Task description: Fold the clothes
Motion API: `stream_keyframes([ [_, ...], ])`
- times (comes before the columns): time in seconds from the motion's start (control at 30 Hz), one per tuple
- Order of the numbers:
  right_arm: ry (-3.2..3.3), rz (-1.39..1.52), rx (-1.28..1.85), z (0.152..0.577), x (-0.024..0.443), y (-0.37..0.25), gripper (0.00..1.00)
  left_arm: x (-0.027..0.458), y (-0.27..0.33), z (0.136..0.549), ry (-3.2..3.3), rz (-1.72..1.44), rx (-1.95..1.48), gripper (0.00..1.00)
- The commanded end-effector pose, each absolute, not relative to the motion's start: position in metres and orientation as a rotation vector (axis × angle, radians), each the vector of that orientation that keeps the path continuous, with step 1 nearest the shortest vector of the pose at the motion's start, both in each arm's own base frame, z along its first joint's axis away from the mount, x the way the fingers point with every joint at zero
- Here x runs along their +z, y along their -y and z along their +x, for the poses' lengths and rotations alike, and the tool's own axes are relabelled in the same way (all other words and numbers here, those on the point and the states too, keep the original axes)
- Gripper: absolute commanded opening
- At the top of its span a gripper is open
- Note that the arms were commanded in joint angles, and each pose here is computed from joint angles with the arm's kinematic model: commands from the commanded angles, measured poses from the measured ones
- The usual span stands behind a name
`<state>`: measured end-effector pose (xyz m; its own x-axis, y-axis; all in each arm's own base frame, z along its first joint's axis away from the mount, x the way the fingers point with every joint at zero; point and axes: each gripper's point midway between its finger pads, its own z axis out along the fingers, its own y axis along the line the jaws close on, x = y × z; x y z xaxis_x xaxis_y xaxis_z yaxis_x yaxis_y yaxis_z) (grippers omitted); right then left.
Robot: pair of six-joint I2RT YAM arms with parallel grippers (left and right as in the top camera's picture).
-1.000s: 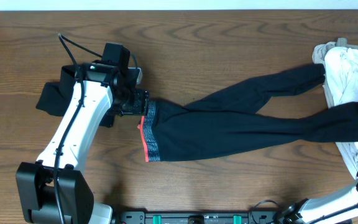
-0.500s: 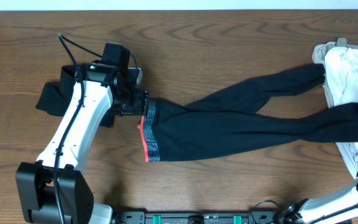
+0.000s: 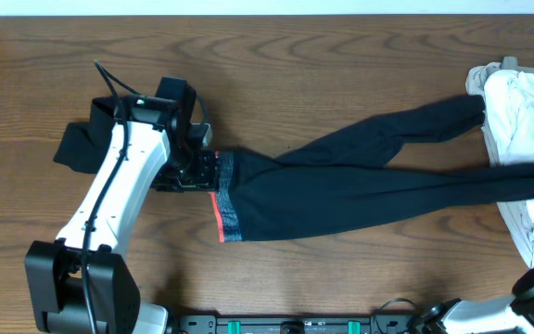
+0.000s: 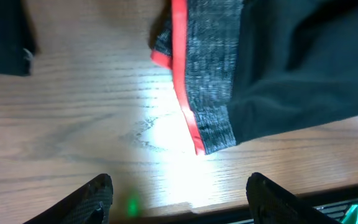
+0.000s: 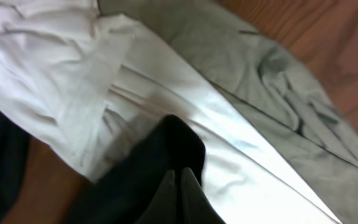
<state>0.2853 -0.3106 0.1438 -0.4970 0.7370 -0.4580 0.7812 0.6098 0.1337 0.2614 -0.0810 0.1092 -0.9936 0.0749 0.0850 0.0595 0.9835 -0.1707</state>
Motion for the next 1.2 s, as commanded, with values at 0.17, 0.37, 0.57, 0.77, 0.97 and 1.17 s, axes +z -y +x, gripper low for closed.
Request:
stream_keyframes([
  [0.17,-2.342,1.255,-0.082,0.285,0.144,0.306,0.01,0.051,0.091,0.214,2.852,0.211,0.326,0.71],
  [0.37,-2.347,1.253,-0.071,0.285,0.143,0.304,0.01,0.021,0.112,0.196,2.791,0.274,0.521,0.70],
  [0.57,-2.348,1.255,-0.070,0.285,0.143,0.304,0.01,0.012,0.121,0.185,2.762,0.301,0.543,0.59],
  [0.77,-2.353,1.259,-0.067,0.284,0.142,0.303,0.01,0.008,0.131,0.188,2.788,0.297,0.546,0.33],
  [0.97,-2.355,1.261,-0.065,0.283,0.142,0.302,0.01,0.007,0.131,0.187,2.794,0.284,0.525,0.06],
  [1.17,-2.355,1.266,-0.063,0.283,0.142,0.302,0.01,0.016,0.101,0.176,2.781,0.341,0.355,0.06],
])
